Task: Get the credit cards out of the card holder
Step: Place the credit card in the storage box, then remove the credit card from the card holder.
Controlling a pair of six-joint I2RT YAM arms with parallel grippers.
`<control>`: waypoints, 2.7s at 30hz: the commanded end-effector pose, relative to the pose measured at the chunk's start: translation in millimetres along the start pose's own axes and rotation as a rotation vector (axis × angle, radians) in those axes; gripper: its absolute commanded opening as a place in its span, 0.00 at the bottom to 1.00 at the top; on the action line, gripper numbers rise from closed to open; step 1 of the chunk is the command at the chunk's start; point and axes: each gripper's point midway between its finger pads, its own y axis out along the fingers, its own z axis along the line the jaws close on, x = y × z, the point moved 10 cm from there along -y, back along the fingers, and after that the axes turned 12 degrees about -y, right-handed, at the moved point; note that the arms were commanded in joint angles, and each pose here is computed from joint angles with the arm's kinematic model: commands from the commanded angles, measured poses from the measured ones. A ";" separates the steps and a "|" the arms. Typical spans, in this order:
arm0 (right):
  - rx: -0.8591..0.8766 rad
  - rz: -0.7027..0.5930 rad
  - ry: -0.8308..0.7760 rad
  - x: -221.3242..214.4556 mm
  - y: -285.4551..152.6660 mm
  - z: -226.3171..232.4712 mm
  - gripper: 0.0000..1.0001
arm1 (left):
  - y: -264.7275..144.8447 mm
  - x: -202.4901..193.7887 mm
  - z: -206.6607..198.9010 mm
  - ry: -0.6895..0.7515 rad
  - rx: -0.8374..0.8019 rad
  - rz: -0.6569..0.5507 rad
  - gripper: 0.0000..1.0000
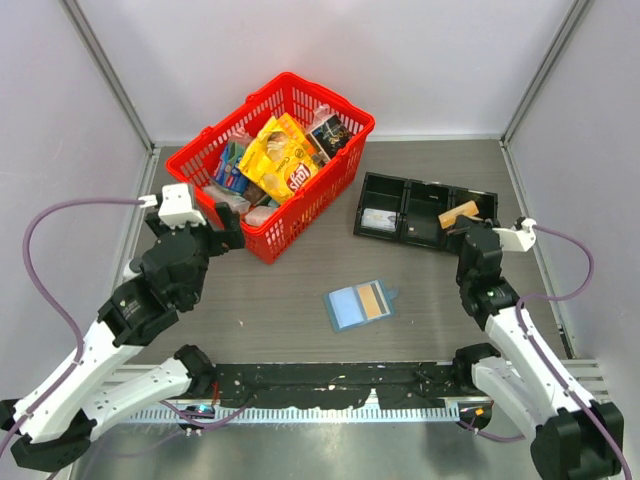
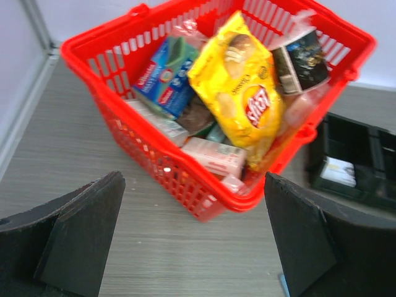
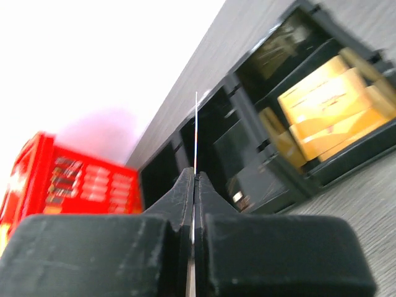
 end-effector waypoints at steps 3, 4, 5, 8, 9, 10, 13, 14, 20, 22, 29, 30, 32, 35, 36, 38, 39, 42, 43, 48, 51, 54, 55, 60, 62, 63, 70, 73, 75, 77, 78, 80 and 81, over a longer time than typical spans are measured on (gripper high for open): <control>-0.224 -0.228 0.192 13.4 39.5 -18.7 0.01 | 1.3 -3.3 23.3 0.007 0.140 -0.160 1.00; -0.248 -0.249 0.224 15.5 43.7 -21.6 0.01 | 0.5 -3.6 25.7 0.006 0.155 -0.170 1.00; -0.274 -0.246 0.225 12.1 50.2 -24.8 0.01 | 0.2 -3.3 26.7 0.005 0.162 -0.180 1.00; -0.314 -0.290 0.253 10.7 61.4 -30.1 0.01 | 1.7 -4.8 29.9 0.024 0.192 -0.198 1.00; -0.319 -0.293 0.254 8.5 65.8 -30.7 0.01 | 1.9 -5.1 30.5 0.030 0.198 -0.201 1.00; -0.332 -0.301 0.261 8.9 69.4 -32.1 0.01 | 1.8 -4.4 31.2 0.031 0.202 -0.204 1.00; -0.384 -0.286 0.248 -1.6 82.9 -39.8 0.01 | 2.4 -5.0 31.5 0.034 0.204 -0.203 1.00; -0.400 -0.274 0.246 -5.5 88.5 -42.2 0.01 | 2.5 -5.0 31.8 0.034 0.206 -0.203 1.00; -0.470 -0.226 0.281 -27.9 114.1 -50.6 0.01 | 2.1 -4.8 33.0 0.024 0.205 -0.203 1.00; -0.477 -0.225 0.285 -32.5 120.7 -52.2 0.02 | 2.0 -5.0 33.6 0.024 0.208 -0.204 1.00; -0.493 -0.153 0.295 -45.3 132.8 -58.5 0.09 | 2.8 -4.8 34.0 0.028 0.212 -0.203 1.00; -0.491 -0.133 0.295 -47.4 132.4 -58.9 0.12 | 2.9 -4.8 33.6 0.029 0.210 -0.201 1.00; -0.490 -0.111 0.287 -50.0 129.3 -60.8 0.30 | 2.7 -4.8 33.7 0.026 0.208 -0.201 1.00; -0.486 -0.077 0.275 -49.7 119.1 -63.0 0.50 | 2.7 -5.1 33.3 0.025 0.203 -0.198 1.00; -0.477 -0.074 0.264 -47.3 114.6 -62.4 0.59 | 3.0 -5.4 33.0 0.026 0.202 -0.196 1.00; -0.469 -0.057 0.246 -44.2 105.9 -61.5 0.69 | 2.9 -5.4 32.2 0.023 0.194 -0.194 1.00; -0.464 -0.048 0.234 -43.0 102.0 -61.9 0.71 | 3.0 -5.4 32.1 0.022 0.191 -0.193 1.00; -0.411 -0.050 0.196 -30.2 85.7 -55.8 0.82 | 4.7 -6.9 29.5 0.023 0.179 -0.179 1.00; -0.408 -0.033 0.160 -29.4 81.4 -56.5 0.85 | 4.8 -7.3 28.4 0.023 0.168 -0.170 0.99; -0.244 0.023 0.003 -6.0 54.3 -37.5 0.93 | 7.4 -11.3 16.9 -0.018 0.107 -0.099 1.00; -0.071 0.138 -0.141 -4.3 39.7 -25.9 0.92 | 11.1 -15.7 5.9 -0.055 0.062 -0.032 0.99; 0.029 0.275 -0.235 -10.2 27.5 -22.2 0.91 | 14.6 -21.3 -5.5 -0.088 0.034 0.049 1.00; 0.055 0.294 -0.270 -10.9 24.1 -20.5 0.91 | 15.3 -22.9 -9.6 -0.102 0.021 0.074 1.00; 0.222 0.449 -0.414 -30.9 -4.4 -12.5 0.84 | 17.8 -36.9 -30.3 -0.142 -0.038 0.211 1.00; 0.275 0.485 -0.462 -38.5 -17.8 -6.5 0.80 | 17.2 -43.8 -40.5 -0.134 -0.068 0.252 1.00; 0.303 0.493 -0.475 -40.5 -23.2 -3.5 0.79 | 15.8 -47.2 -46.2 -0.126 -0.080 0.273 1.00; 0.511 0.669 -0.559 -77.0 -61.2 14.2 0.67 | 6.4 -75.7 -89.5 -0.016 -0.141 0.390 1.00; 0.560 0.732 -0.588 -89.4 -69.3 17.4 0.61 | -1.4 -89.0 -107.0 0.023 -0.179 0.437 1.00; 0.587 0.769 -0.603 -99.1 -72.9 18.6 0.59 | -2.5 -100.8 -115.0 0.042 -0.194 0.469 1.00; 0.587 0.811 -0.626 -108.9 -74.3 16.8 0.56 | -1.5 -117.0 -120.2 0.071 -0.196 0.518 1.00; 0.575 0.835 -0.641 -114.9 -73.3 14.5 0.54 | -1.1 -124.4 -122.0 0.087 -0.193 0.541 1.00; 0.570 0.875 -0.656 -122.7 -73.1 11.7 0.52 | 2.6 -145.2 -125.7 0.141 -0.173 0.593 0.99; 0.568 0.887 -0.667 -125.0 -72.9 10.0 0.52 | 4.1 -154.0 -125.9 0.162 -0.166 0.620 1.00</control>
